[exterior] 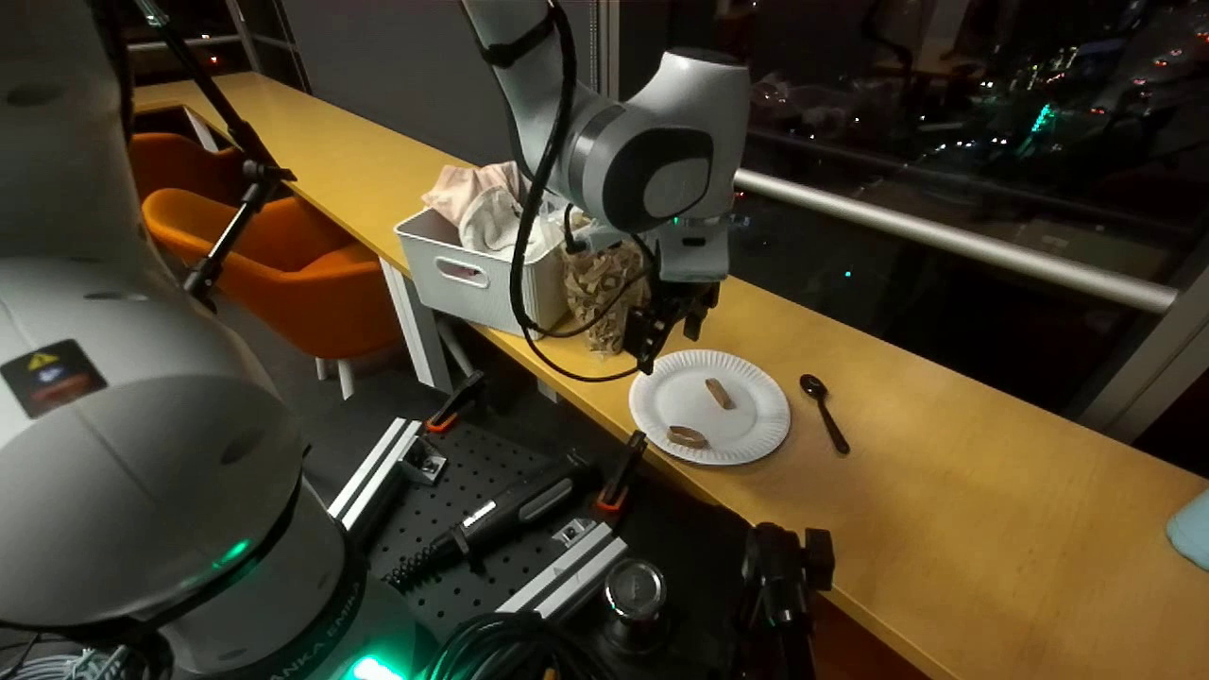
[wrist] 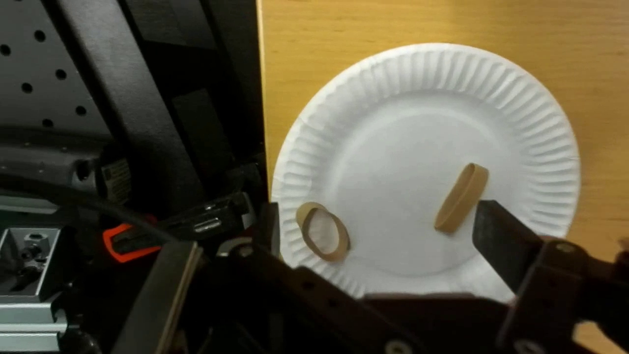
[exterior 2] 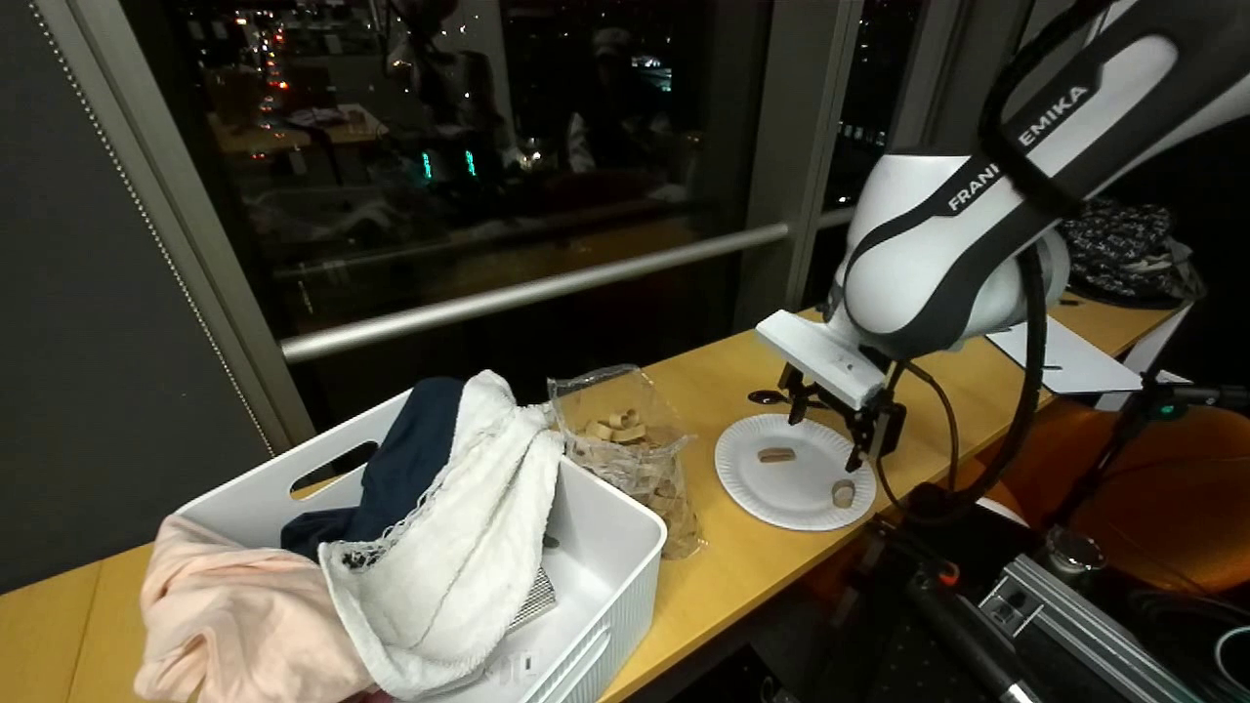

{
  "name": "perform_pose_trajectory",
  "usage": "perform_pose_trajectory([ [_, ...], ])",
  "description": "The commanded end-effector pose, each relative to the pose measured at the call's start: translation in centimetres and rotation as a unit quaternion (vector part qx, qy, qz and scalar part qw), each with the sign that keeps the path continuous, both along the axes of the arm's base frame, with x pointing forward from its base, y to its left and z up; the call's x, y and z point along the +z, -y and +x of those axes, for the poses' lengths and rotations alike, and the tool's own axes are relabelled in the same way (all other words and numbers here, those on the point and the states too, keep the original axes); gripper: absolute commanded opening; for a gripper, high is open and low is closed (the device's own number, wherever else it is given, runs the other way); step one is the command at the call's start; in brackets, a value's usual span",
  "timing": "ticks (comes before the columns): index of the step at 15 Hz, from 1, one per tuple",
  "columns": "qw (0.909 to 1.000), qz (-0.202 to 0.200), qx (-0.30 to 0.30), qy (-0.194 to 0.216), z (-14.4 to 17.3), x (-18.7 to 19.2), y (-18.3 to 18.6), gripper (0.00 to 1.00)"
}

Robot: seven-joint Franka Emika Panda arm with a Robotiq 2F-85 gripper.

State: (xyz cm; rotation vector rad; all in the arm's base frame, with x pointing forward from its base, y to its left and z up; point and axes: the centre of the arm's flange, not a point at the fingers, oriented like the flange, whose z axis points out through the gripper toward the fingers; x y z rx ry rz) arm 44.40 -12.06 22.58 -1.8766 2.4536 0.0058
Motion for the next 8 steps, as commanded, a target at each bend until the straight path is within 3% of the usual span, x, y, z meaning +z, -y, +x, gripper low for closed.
perform_pose_trajectory([
  [1,0.9981,0.022,0.01,-0.057,1.7,-2.1,2.0,1.0],
  [5,0.9918,0.017,-0.004,-0.126,2.5,-3.0,3.9,1.0],
  [8,0.9889,0.005,-0.017,-0.148,4.0,-3.5,4.4,1.0],
])
